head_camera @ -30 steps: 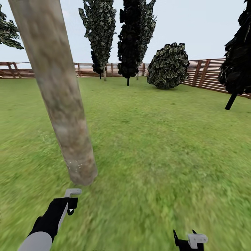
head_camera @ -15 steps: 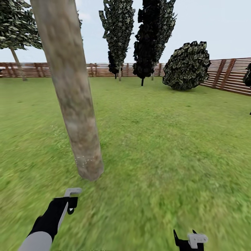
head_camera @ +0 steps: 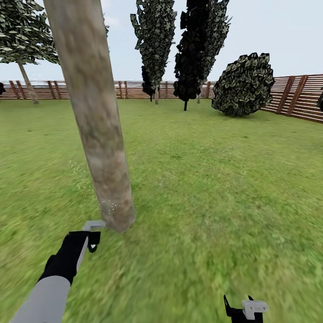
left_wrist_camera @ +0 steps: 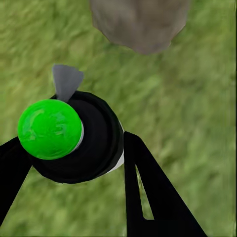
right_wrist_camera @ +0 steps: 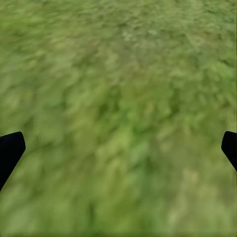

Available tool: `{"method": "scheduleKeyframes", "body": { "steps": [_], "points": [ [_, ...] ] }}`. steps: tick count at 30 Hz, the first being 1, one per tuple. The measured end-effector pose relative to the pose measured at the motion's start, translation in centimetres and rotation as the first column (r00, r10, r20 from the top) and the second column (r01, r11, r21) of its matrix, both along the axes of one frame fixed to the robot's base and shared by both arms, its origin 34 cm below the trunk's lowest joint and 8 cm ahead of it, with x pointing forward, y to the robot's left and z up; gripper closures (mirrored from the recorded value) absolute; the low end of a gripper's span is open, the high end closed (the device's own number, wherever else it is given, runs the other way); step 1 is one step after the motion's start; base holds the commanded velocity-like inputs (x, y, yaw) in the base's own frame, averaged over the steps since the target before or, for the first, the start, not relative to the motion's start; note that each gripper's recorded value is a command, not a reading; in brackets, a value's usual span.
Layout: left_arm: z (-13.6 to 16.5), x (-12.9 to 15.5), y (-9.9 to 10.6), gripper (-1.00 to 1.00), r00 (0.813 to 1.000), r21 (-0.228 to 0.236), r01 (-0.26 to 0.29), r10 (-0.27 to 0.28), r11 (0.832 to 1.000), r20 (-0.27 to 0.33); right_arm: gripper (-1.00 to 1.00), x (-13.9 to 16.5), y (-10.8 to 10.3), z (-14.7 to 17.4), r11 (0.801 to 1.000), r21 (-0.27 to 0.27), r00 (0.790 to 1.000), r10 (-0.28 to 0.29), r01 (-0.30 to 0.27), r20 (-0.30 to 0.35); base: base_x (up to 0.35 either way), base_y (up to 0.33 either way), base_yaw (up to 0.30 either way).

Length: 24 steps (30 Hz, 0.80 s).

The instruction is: In the garden, pick up the pesticide atomizer on the floor and spray pesticide onto both trees until each tree trunk is fully covered.

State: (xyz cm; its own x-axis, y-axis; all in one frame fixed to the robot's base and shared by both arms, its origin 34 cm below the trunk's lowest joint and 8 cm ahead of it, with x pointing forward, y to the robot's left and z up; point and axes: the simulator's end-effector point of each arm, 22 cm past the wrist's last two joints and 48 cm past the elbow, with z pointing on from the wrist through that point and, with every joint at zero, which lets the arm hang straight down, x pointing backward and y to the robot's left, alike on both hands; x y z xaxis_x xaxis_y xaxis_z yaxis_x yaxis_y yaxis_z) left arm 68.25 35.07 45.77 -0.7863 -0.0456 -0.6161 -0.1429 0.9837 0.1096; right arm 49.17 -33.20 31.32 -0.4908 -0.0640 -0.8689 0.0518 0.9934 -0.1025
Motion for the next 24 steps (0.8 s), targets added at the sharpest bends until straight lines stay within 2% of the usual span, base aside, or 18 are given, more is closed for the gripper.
{"method": "scheduleKeyframes", "body": {
  "steps": [4,8,10,11,13,16,17,19,24],
  "points": [
    [2.9,1.9,-2.4,1.0,1.0,-0.016,0.024,-0.024,1.0,0.018,-1.0,0.0,0.0,0.0,1.0,0.0,1.0,-0.001,0.001,0.0,0.0,0.0,0.0],
    [4.6,3.0,-1.5,1.0,0.999,-0.015,0.033,-0.032,0.999,0.032,-1.0,0.0,-0.1,0.0,1.0,-0.001,1.0,-0.001,0.001,0.0,0.0,0.0,0.0],
    [5.6,3.2,1.3,1.0,0.999,0.009,0.02,-0.021,1.0,0.035,-1.0,0.0,-0.1,0.0,1.0,-0.001,1.0,-0.001,0.001,0.0,0.0,0.0,0.0],
    [5.8,3.2,1.9,1.0,0.999,0.004,0.022,-0.022,1.0,0.032,-1.0,0.0,-0.1,0.0,1.0,0.0,1.0,-0.001,0.001,0.0,0.0,0.0,0.0],
    [5.8,3.3,1.6,1.0,0.999,-0.01,0.029,-0.028,1.0,0.033,-1.0,0.0,-0.1,0.0,1.0,0.0,1.0,-0.001,0.001,0.0,0.0,0.0,0.0],
    [6.6,4.2,-0.6,1.0,0.998,-0.04,0.055,-0.054,0.998,0.036,-1.0,0.0,-0.1,0.0,1.0,-0.001,1.0,-0.002,0.002,0.0,0.0,0.0,0.0],
    [7.1,4.5,-1.7,1.0,0.997,-0.042,0.071,-0.07,0.997,0.021,-1.0,0.0,-0.1,0.0,1.0,-0.001,1.0,-0.002,0.002,0.0,0.0,0.0,0.0],
    [8.7,4.9,-1.1,1.0,0.997,-0.024,0.073,-0.072,0.997,0.017,-1.0,0.0,-0.1,0.0,1.0,-0.001,1.0,-0.001,0.001,0.0,0.0,0.0,0.0],
    [8.8,4.7,-0.4,1.0,0.994,-0.069,0.105,-0.104,0.992,0.018,-1.0,0.0,-0.1,0.0,1.0,-0.001,1.0,-0.001,0.001,0.0,0.0,0.0,0.0]
  ]
}}
